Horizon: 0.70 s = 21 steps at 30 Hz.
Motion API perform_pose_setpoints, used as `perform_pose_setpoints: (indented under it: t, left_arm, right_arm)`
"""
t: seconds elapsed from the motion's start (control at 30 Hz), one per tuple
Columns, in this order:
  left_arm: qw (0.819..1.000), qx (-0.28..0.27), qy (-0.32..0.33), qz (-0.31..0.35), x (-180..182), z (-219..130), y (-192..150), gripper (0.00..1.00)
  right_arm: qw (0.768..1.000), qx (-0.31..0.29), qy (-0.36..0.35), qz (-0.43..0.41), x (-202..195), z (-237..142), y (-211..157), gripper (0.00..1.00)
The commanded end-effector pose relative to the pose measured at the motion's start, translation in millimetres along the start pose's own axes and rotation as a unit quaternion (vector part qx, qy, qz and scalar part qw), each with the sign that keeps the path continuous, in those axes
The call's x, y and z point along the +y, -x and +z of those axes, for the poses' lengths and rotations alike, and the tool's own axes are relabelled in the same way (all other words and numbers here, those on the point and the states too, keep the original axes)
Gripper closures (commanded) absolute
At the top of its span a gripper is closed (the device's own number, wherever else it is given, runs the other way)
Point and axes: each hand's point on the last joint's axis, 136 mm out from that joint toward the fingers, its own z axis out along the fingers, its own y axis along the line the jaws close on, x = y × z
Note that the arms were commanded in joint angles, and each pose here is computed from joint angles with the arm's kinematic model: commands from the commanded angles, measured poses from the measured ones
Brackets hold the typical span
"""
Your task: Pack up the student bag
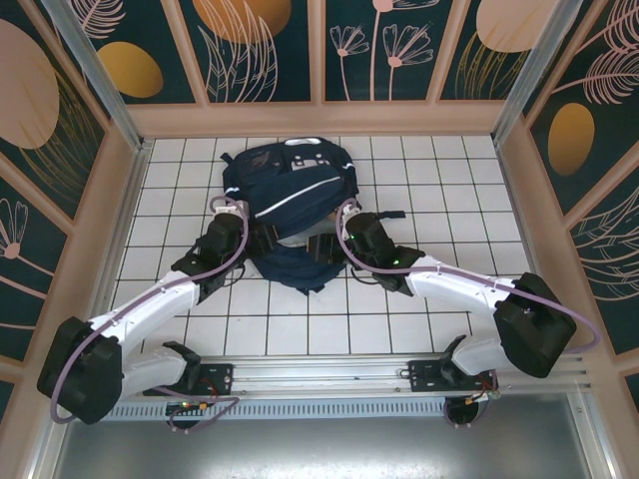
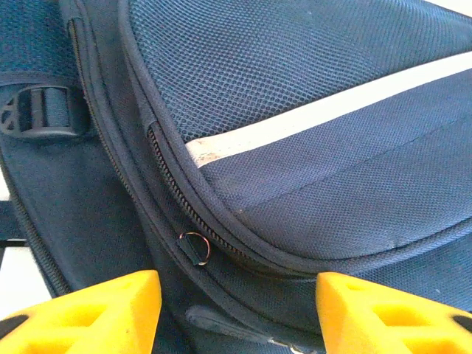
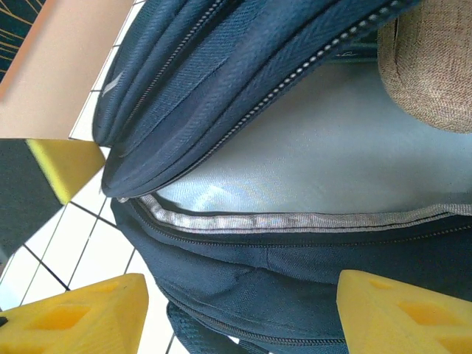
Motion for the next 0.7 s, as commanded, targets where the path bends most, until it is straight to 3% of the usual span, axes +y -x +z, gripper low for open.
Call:
perform_pose_setpoints:
  t: [0.0,0.2,0.47,0.67]
  left_arm:
    - [0.999,-0.009,-0.032,0.013,-10,8,3,0.43]
    - [0.999,0.011,-0.045,-0.006,-8,4,-13,0.46]
    - [0.988,0.055,-0.146,-0.021,-38,-8,-32,0.53]
    - [0.979,0.086,-0.184,-0.012,-54,-20,-45,0.55]
  right_arm:
    - [1.0,-0.018,0.015,-0.01,10,-6,9,0.31]
    - [1.0,-0.022,0.013,-0.009,9,-8,9,0.31]
    - [1.0,-0.02,0.013,-0.007,7,-6,6,0.31]
    - [1.0,-0.021,0.007,-0.006,3,-7,5,0.3]
